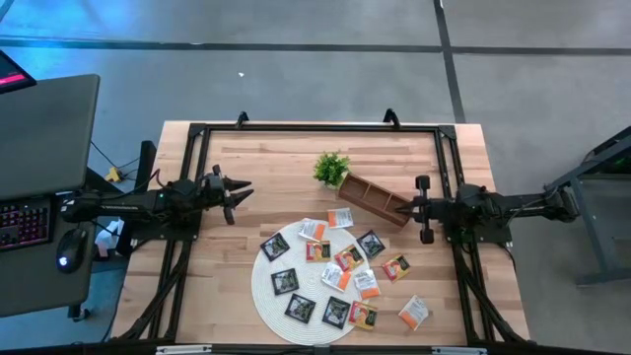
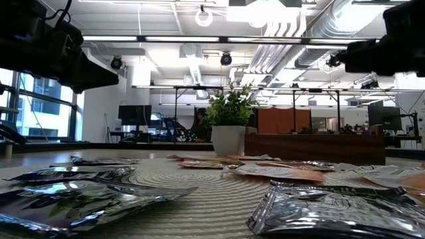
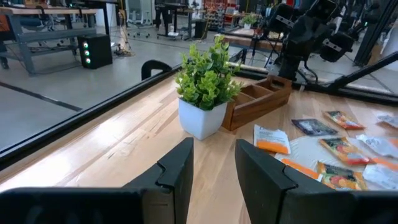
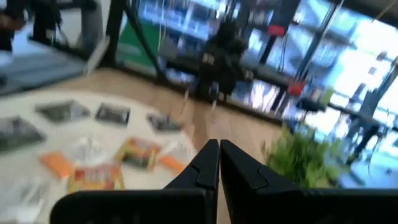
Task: Pick & Place Tea
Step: Put the white tea bag into the middle section of the wooden organizer
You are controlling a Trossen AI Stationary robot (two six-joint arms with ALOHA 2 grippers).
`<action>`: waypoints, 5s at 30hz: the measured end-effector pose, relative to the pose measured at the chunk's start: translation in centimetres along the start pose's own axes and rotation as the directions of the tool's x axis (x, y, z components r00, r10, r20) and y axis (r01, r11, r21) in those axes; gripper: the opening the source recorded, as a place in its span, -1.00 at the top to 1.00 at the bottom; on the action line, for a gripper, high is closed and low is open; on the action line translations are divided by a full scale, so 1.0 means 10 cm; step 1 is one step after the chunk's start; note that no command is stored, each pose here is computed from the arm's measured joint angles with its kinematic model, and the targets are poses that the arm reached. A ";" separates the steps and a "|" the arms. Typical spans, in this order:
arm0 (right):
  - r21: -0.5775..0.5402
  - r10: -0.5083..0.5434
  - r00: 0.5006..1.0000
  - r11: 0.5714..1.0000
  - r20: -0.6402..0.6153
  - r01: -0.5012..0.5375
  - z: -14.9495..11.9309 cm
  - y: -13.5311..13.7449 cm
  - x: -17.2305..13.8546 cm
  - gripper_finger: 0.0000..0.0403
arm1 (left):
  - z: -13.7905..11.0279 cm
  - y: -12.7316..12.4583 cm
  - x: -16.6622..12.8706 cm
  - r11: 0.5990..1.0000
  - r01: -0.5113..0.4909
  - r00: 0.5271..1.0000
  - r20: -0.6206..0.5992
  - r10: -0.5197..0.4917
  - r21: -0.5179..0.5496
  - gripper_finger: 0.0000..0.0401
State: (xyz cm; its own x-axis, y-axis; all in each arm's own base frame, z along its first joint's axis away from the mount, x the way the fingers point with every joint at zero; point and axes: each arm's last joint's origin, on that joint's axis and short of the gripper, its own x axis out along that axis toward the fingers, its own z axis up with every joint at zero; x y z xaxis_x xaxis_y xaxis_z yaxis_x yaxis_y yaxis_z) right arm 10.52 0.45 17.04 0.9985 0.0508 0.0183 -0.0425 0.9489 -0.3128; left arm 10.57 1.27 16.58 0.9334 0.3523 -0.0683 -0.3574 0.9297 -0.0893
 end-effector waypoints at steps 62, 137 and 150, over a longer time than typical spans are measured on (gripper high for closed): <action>0.166 0.044 0.396 0.945 -0.917 0.281 -0.53 -0.13 2.17 0.06 | 0.46 -0.10 0.25 0.990 -0.125 0.987 0.107 0.118 0.062 -0.17; -0.243 -0.338 -0.112 0.835 -0.934 -0.494 0.10 -0.61 1.69 0.45 | 0.43 -0.09 0.25 0.988 -0.136 0.989 0.077 0.130 0.076 -0.16; -0.044 0.021 0.465 0.991 -0.885 -0.127 0.51 -0.26 2.28 0.22 | 0.33 -0.14 0.31 0.962 -0.012 1.000 -0.022 0.006 -0.272 -0.16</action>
State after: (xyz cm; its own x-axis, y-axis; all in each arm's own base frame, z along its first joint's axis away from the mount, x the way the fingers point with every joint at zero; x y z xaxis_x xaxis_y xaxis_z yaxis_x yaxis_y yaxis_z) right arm 33.27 0.72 23.13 0.4929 -0.2326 -0.8384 -0.1679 0.9200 -0.3540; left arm 14.08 1.40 19.77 0.9303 0.3554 -0.0911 -0.3638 0.8611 -0.3552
